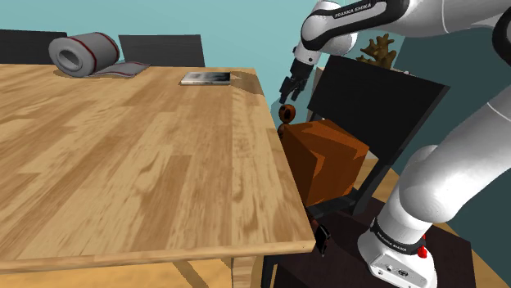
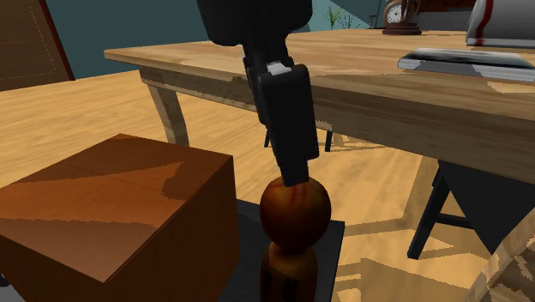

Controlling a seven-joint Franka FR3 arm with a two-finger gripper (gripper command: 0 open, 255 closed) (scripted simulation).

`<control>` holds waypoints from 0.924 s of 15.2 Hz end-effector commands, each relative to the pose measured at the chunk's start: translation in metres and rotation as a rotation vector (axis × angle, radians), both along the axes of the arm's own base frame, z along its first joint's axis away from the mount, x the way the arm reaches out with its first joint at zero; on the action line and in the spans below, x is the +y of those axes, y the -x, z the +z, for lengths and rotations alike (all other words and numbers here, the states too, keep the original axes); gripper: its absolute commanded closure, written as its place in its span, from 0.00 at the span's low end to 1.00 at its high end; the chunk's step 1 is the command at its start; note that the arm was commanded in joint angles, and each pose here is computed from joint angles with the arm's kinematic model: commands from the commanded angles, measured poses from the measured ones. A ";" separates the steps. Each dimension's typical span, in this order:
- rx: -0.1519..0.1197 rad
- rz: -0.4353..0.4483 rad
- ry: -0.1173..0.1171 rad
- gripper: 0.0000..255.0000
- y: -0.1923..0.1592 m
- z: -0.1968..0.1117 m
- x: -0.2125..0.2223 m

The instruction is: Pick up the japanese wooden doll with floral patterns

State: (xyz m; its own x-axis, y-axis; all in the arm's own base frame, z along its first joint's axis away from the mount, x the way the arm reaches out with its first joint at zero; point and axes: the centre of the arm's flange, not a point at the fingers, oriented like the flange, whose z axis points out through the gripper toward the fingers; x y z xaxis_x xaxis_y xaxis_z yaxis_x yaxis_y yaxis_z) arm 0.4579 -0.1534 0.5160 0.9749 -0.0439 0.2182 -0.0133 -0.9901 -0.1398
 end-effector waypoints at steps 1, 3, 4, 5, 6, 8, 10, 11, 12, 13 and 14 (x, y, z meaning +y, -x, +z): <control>-0.009 -0.002 -0.010 0.00 -0.019 -0.012 -0.022; -0.010 -0.003 -0.013 0.00 -0.023 -0.020 -0.026; -0.010 -0.003 -0.013 0.00 -0.023 -0.025 -0.026; -0.010 -0.003 -0.013 0.00 -0.023 -0.031 -0.026; -0.010 -0.003 -0.013 0.00 -0.023 -0.036 -0.026; -0.010 -0.003 -0.013 0.00 -0.023 -0.047 -0.026; -0.010 -0.003 -0.013 0.00 -0.023 -0.055 -0.026; -0.010 -0.003 -0.013 0.00 -0.023 -0.055 -0.026; -0.010 -0.003 -0.013 1.00 -0.022 -0.055 -0.026; -0.010 -0.003 -0.013 1.00 -0.022 -0.055 -0.026; -0.010 -0.003 -0.013 1.00 -0.023 -0.055 -0.026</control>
